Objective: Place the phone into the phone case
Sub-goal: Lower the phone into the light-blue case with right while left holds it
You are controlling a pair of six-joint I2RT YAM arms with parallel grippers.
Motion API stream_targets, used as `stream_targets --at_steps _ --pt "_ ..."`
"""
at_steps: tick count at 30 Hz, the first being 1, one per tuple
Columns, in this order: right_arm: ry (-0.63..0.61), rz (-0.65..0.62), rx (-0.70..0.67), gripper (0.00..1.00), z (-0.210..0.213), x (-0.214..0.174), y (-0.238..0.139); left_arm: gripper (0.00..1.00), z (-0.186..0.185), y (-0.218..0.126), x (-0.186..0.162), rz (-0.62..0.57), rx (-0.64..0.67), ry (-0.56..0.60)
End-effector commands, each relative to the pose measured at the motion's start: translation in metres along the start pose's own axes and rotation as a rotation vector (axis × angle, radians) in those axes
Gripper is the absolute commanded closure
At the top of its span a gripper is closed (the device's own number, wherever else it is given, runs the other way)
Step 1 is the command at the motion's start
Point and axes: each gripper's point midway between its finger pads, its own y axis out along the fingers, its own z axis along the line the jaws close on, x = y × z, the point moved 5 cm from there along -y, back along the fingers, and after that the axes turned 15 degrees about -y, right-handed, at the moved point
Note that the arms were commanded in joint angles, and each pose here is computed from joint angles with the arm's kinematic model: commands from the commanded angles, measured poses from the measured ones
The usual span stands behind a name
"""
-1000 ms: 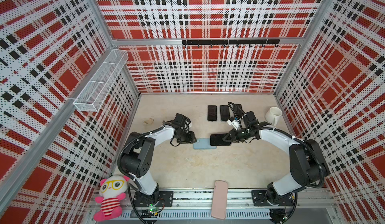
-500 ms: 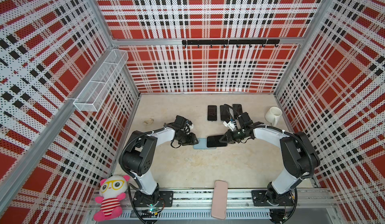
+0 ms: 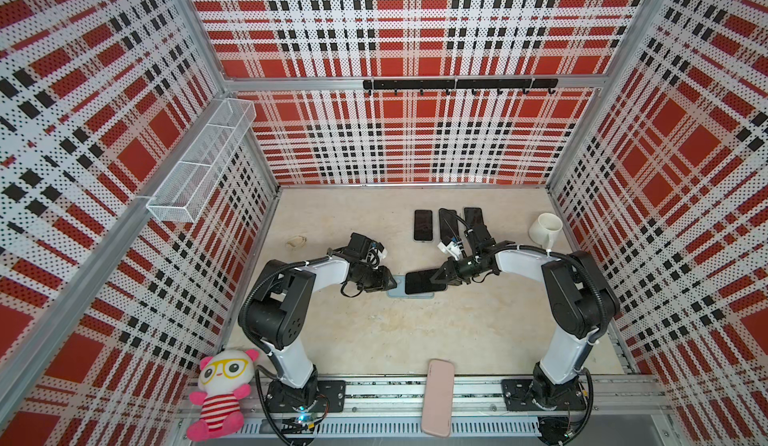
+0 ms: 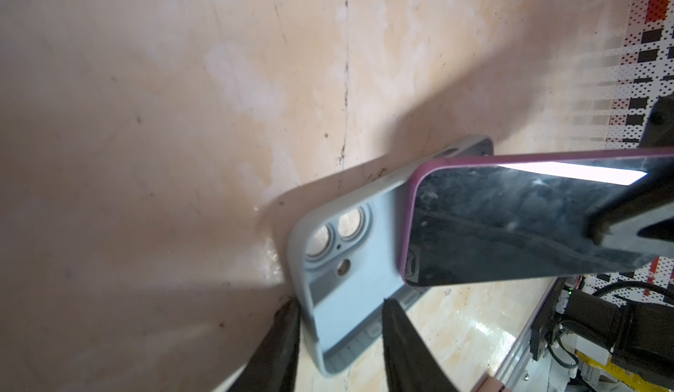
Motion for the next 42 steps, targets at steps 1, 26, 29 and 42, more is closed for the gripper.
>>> stream_targets --at_steps 1,26,29,42 --pt "0.004 0.021 -0.003 1.00 -0.006 -0.001 0.013 0.59 0.005 0.010 -0.011 0.052 -0.007 -0.019" --pt "0.186 0.060 -0.004 0.98 -0.022 -0.016 0.051 0.62 0.001 0.010 -0.015 0.069 -0.044 -0.028" --pt "0.197 0.057 -0.005 0.97 -0.023 -0.017 0.054 0.62 -0.003 0.010 -0.017 0.076 -0.060 -0.026" --pt "0.179 0.082 -0.060 0.84 -0.018 -0.013 0.052 0.64 -0.007 0.008 -0.018 0.062 -0.059 -0.016"
